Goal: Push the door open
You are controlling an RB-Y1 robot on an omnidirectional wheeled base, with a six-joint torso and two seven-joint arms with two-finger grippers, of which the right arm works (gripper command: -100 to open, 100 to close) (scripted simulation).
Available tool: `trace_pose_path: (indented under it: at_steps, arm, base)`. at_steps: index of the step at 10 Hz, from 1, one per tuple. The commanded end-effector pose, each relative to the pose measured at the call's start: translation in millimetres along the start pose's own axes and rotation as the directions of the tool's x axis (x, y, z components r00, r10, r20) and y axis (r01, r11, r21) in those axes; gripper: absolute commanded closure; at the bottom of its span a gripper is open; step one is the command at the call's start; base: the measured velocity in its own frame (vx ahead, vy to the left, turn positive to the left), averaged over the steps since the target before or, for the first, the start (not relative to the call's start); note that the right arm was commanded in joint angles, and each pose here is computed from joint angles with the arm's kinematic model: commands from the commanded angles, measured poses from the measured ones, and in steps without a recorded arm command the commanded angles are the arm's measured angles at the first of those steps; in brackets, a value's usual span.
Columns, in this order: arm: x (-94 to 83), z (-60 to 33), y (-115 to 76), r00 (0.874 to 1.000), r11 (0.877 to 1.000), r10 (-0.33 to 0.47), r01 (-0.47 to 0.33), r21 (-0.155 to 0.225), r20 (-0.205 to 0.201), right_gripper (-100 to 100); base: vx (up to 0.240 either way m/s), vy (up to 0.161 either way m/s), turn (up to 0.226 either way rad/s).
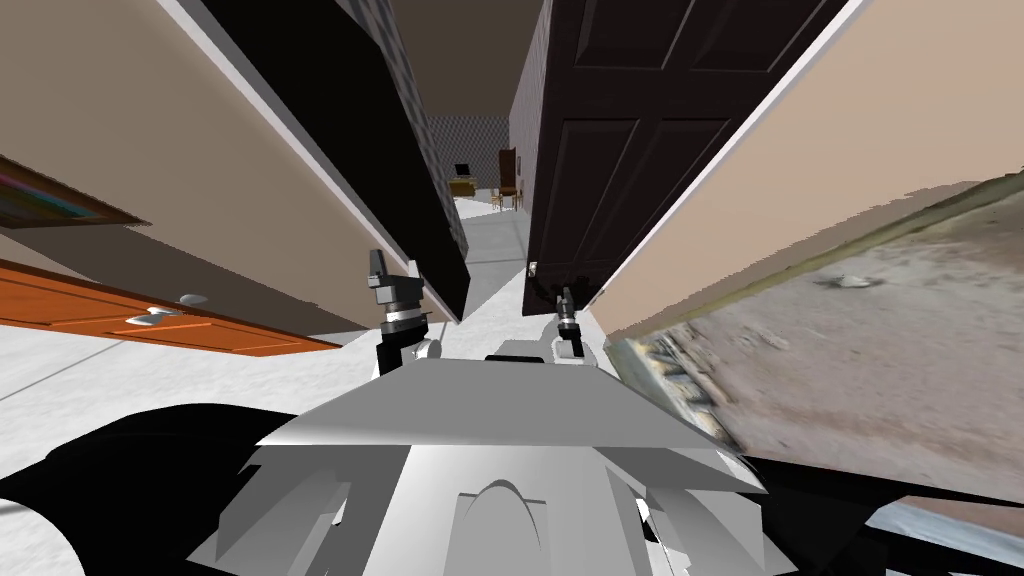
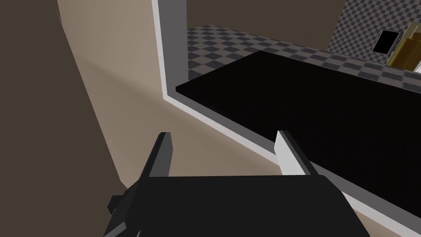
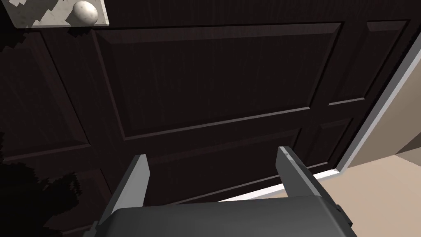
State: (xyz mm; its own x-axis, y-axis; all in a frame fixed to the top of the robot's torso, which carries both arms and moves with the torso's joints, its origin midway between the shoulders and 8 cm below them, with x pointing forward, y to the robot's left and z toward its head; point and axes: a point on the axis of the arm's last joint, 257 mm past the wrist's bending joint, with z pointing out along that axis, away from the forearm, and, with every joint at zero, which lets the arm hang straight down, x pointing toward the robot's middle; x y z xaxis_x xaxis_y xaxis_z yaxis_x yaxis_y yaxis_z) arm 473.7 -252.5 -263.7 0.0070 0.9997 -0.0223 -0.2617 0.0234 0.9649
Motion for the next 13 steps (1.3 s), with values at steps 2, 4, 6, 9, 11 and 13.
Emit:
trace_pose_path:
  at_steps: [2, 4, 6, 9, 11, 13]
  arm:
    - [6.7, -1.6, -20.1, 1.000, 0.999, 0.002, -0.001, 0.039, -0.009, -100]
    - [11.9, -4.2, -33.8, 1.000, 0.998, 0.003, -0.002, 0.066, -0.015, -100]
    - [17.4, -7.0, -46.5, 1.000, 0.996, 0.006, -0.004, 0.092, -0.022, -100]
    - [22.9, -10.1, -58.9, 1.000, 0.993, 0.008, -0.005, 0.118, -0.028, -100]
    - [28.5, -13.1, -69.3, 0.999, 0.990, 0.012, -0.007, 0.140, -0.034, -100]
    - [34.1, -16.4, -79.4, 0.999, 0.987, 0.015, -0.008, 0.162, -0.041, -100]
  base:
    - [0.102, -0.009, 0.047]
    - [0.101, 0.001, 0.034]
    - [0.094, -0.016, 0.040]
    - [0.085, -0.015, 0.028]
    - [0.065, -0.005, 0.024]
    - [0.090, -0.010, 0.028]
